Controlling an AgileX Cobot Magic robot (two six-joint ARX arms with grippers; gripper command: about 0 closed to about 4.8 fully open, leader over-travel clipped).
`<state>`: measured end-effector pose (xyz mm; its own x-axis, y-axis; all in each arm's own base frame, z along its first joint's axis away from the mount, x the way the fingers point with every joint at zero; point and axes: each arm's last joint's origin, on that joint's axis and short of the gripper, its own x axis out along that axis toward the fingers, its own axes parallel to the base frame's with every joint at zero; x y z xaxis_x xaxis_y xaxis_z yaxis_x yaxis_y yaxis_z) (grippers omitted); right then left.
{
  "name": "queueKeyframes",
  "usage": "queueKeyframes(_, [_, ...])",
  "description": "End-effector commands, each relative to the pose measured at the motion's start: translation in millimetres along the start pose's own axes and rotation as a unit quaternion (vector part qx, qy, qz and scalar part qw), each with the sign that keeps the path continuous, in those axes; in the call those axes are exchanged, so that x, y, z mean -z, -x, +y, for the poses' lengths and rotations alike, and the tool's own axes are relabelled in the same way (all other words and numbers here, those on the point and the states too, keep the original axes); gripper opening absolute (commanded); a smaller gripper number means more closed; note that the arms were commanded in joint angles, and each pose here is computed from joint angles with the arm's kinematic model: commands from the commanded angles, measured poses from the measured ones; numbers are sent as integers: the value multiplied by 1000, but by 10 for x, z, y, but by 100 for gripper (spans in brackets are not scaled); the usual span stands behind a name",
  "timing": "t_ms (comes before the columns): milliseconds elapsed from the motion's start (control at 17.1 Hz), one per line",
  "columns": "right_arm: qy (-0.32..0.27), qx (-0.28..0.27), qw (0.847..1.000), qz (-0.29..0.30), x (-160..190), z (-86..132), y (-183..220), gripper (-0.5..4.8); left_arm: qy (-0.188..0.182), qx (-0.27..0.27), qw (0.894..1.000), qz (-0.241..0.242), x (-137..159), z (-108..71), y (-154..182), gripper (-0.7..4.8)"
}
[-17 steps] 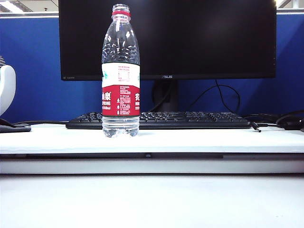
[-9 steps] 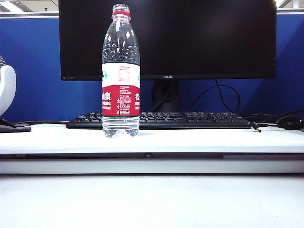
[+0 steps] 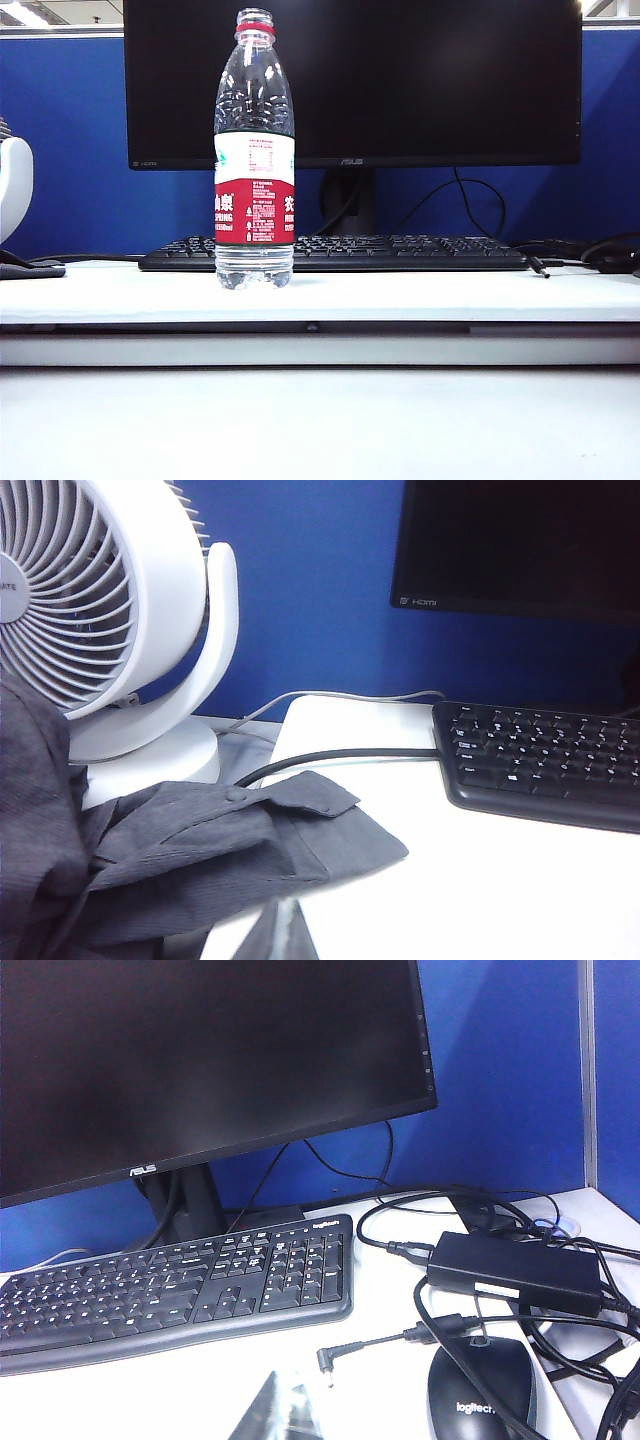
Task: Unscrew the cap from the plastic bottle on the table.
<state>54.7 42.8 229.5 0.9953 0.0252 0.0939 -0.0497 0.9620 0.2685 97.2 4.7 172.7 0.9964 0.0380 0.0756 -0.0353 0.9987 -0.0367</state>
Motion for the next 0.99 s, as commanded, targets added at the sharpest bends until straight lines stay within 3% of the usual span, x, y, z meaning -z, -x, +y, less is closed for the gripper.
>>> queueKeyframes(58, [-5,0,1000,-4,-24,-2,2,-1,-2,-1,1000,-6,-11,2,2,-5])
queueKeyframes(175, [-5,0,1000,-4,-24,-2,2,-1,-2,-1,1000,-6,-11,2,2,-5])
queueKeyframes(350, [73,10,997,9,26,-15,-3,-1,-2,-1,1000,-6,-11,2,2,-5])
queueKeyframes(525, [97,38,994,-5,93,-127,-132,-1,-2,-1,1000,-6,-11,2,2,-5])
queueKeyframes(700, [121,-50,991,-29,108,-316,-274,-1,-2,2,1000,-6,-12,0,2,-5])
queueKeyframes(992, [118,42,991,-39,85,-557,-288,-1,-2,3,1000,-6,-11,0,2,-5])
